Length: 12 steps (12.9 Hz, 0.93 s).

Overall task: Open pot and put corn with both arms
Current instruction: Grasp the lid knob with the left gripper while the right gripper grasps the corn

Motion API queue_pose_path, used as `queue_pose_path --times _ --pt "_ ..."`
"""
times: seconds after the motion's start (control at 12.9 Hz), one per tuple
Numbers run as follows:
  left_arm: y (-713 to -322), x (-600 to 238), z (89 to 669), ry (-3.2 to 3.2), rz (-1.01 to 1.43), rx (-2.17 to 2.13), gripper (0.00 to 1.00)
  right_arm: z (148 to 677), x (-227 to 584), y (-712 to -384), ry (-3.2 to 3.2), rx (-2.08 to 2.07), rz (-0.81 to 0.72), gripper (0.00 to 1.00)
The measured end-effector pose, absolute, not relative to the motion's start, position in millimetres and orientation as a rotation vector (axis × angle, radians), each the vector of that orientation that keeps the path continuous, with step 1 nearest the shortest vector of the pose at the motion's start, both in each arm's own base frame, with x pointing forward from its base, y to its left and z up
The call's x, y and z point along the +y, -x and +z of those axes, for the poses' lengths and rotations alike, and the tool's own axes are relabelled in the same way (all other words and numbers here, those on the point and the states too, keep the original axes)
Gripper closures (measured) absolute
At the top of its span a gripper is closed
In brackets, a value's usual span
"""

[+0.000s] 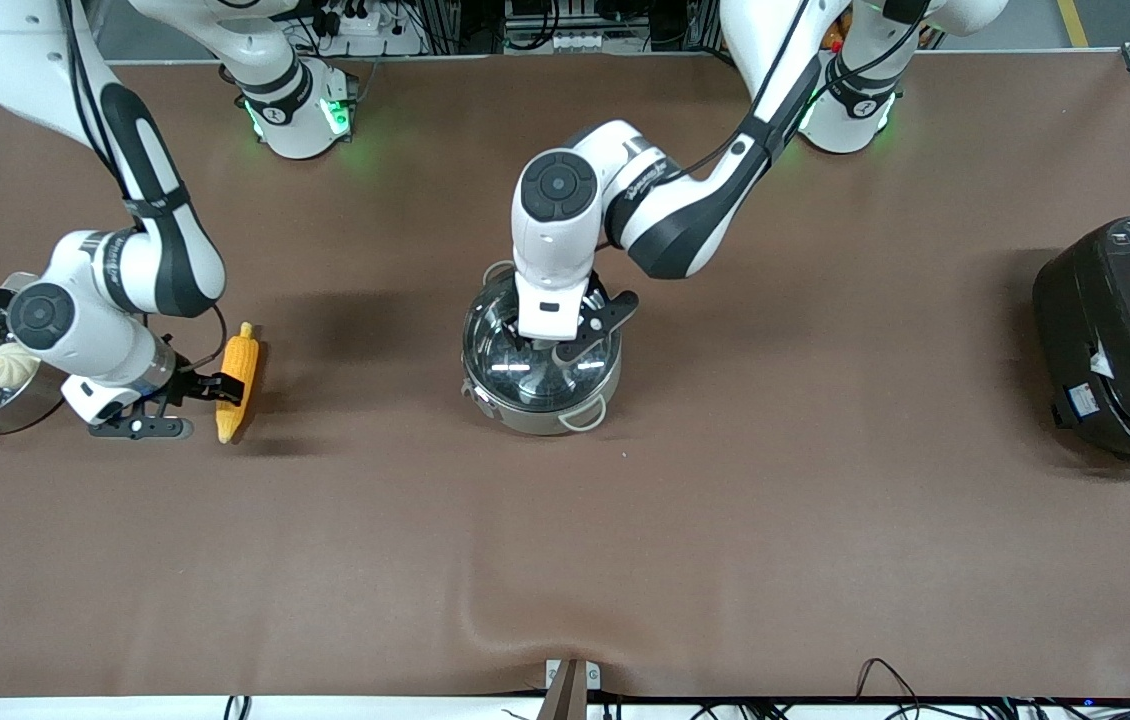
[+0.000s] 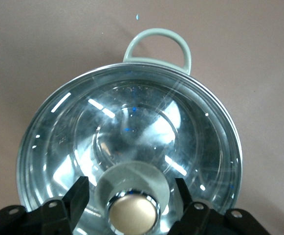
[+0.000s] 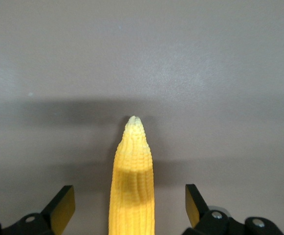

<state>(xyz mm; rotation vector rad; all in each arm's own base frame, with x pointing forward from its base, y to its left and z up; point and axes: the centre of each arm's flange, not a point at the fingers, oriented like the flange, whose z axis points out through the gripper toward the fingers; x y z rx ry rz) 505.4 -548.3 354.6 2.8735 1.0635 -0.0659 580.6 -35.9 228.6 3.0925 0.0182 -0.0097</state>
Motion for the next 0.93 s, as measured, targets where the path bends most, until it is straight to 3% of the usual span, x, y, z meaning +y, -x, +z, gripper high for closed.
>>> queue_pose_path --times 0.31,0.39,0.62,0.7,0.78,0.93 --pt "-499.6 -555.8 353.0 -2.878 -0.059 1.047 0.27 195.7 -37.4 -567.7 -3.089 0.020 -0.069 0.00" --pt "-498.8 -556.6 353.2 -2.878 -0.059 1.045 0.36 192.9 -38.2 -565.6 -3.088 0.018 -0.079 0.00" --pt "-494.4 -560.1 352.6 -2.886 -0.061 1.035 0.43 184.2 -41.7 -556.8 -3.088 0.015 -0.115 0.00" --pt "-493.5 -560.7 352.1 -2.888 -0.062 1.034 0.43 182.0 -42.0 -554.3 -3.088 0.015 -0.126 0.04" --pt "-493.5 -560.4 352.5 -2.890 -0.063 1.034 0.50 180.2 -41.2 -552.3 -3.089 0.020 -0.135 0.06" --pt "-493.2 -560.6 352.3 -2.890 -0.063 1.034 0.50 178.9 -36.3 -551.4 -3.092 0.033 -0.145 0.30"
